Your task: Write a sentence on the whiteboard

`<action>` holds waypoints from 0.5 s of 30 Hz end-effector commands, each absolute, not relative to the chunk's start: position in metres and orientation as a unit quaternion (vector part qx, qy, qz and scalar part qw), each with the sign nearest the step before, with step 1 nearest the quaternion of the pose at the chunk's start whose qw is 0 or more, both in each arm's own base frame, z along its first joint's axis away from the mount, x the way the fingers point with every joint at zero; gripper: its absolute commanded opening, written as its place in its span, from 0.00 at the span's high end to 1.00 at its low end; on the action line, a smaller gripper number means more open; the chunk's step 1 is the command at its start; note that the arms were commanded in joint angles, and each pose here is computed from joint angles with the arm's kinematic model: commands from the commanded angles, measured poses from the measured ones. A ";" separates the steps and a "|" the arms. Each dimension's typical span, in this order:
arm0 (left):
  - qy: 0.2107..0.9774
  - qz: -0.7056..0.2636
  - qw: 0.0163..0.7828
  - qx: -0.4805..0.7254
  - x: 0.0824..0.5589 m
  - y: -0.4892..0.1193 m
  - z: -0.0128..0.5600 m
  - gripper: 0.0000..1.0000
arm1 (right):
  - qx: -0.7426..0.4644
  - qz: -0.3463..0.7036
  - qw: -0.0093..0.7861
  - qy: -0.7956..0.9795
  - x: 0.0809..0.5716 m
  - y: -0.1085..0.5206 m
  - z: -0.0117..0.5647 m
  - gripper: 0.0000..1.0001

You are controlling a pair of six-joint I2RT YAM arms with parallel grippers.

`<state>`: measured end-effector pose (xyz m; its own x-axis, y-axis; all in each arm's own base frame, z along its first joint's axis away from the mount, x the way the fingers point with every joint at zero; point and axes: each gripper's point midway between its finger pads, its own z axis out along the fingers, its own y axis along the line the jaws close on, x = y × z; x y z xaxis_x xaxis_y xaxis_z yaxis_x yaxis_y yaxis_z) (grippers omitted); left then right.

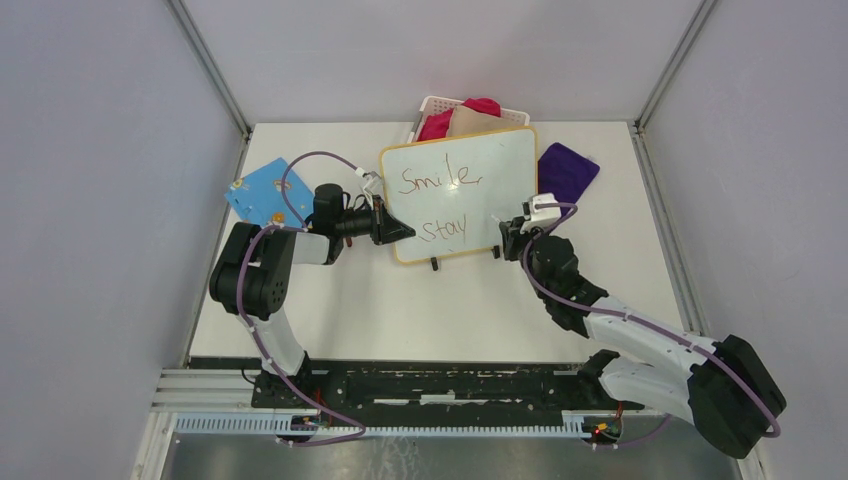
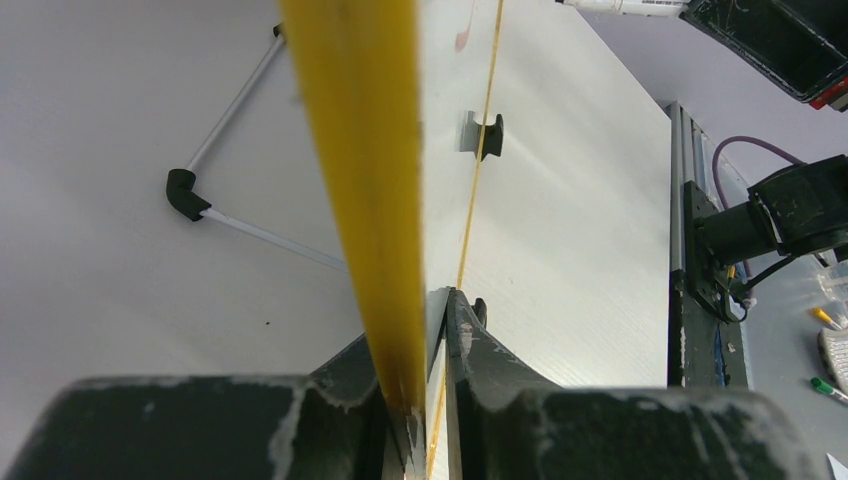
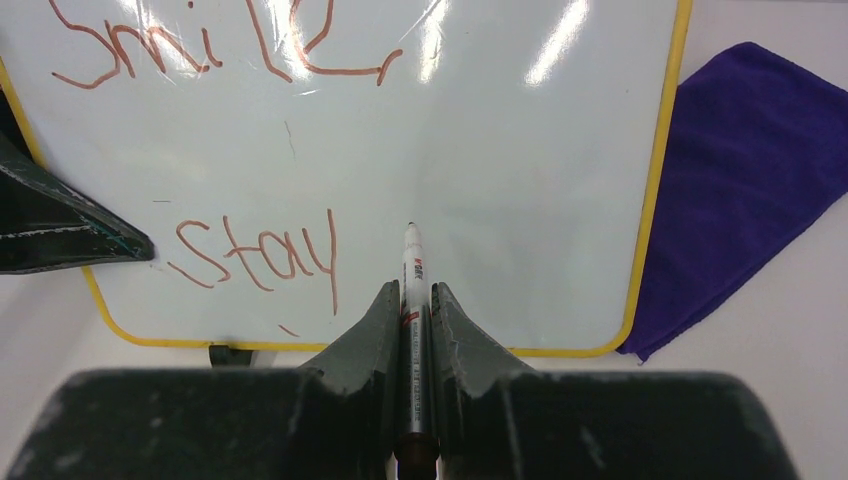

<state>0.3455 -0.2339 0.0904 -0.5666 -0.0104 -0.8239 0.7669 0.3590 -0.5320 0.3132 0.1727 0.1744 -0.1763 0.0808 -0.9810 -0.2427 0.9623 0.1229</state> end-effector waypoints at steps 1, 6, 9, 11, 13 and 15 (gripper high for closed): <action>0.797 -0.447 0.334 0.232 0.334 -0.229 0.031 0.98 | -0.044 0.145 0.678 0.719 0.321 0.182 0.210 1.00; 0.797 -0.447 0.334 0.232 0.336 -0.229 0.031 0.98 | -0.075 0.113 0.692 0.709 0.323 0.190 0.225 1.00; 0.797 -0.447 0.334 0.231 0.335 -0.229 0.031 0.98 | -0.081 0.118 0.699 0.701 0.324 0.193 0.226 1.00; 0.797 -0.446 0.335 0.231 0.335 -0.229 0.031 0.98 | -0.090 0.122 0.693 0.705 0.323 0.197 0.220 1.00; 0.797 -0.446 0.335 0.231 0.336 -0.229 0.031 0.98 | -0.094 0.127 0.686 0.710 0.321 0.199 0.212 1.00; 0.798 -0.446 0.334 0.230 0.336 -0.229 0.030 0.98 | -0.098 0.132 0.679 0.715 0.319 0.200 0.205 1.00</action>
<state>0.3460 -0.2357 0.0902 -0.5659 -0.0090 -0.8244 0.7663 0.3629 -0.5301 0.3168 0.1926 0.1900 -0.1022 0.0007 -0.9948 -0.2931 0.9556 0.0308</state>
